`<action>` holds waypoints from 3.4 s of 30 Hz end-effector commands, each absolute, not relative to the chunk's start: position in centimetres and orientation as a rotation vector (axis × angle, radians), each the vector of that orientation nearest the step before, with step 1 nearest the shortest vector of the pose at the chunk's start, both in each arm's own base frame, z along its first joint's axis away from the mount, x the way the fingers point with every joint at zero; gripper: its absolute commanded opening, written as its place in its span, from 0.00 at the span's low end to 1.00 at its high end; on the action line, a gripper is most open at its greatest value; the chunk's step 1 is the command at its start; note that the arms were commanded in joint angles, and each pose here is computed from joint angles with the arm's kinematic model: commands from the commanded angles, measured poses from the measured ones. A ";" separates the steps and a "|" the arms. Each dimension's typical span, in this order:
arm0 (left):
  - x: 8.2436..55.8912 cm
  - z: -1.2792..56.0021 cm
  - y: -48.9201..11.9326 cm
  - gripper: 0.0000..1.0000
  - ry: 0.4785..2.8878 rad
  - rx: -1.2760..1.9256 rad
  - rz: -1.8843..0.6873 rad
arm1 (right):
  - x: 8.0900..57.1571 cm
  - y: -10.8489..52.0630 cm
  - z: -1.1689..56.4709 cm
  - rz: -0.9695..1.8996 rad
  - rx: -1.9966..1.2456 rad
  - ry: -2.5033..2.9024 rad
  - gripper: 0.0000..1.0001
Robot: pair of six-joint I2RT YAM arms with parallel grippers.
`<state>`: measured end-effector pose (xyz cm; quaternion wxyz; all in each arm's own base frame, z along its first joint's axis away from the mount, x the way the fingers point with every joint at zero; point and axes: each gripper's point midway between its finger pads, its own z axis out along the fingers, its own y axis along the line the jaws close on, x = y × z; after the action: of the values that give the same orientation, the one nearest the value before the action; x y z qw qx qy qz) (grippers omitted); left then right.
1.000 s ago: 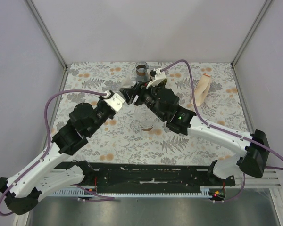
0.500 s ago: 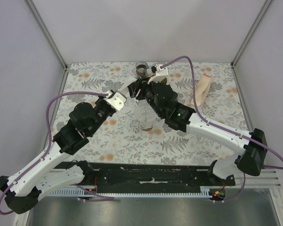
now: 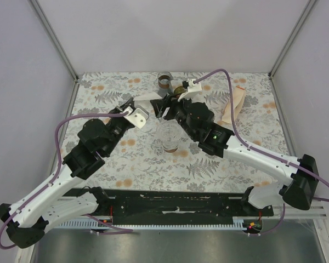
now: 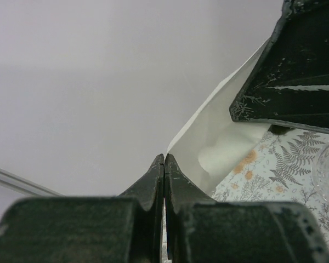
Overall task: Place the coffee filter in the dripper
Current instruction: Place the coffee filter in the coffee dripper.
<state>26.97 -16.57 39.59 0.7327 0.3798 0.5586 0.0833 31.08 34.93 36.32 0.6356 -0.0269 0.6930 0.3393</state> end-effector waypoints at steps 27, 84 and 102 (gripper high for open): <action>25.3 40.3 -19.5 0.02 1.339 0.766 -0.112 | 27.0 37.4 41.9 1.219 -0.056 1.370 0.80; 26.2 42.2 -18.6 0.02 1.316 0.710 -0.044 | 28.2 36.1 35.4 0.973 -0.126 1.542 0.55; 26.0 41.7 -19.1 0.02 1.332 0.733 -0.070 | 27.4 37.2 36.7 1.034 -0.214 1.469 0.66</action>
<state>26.17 -19.09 38.53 0.6897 0.3538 0.6314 -0.0203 27.74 37.07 35.31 0.6050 -0.0736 0.6603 0.4387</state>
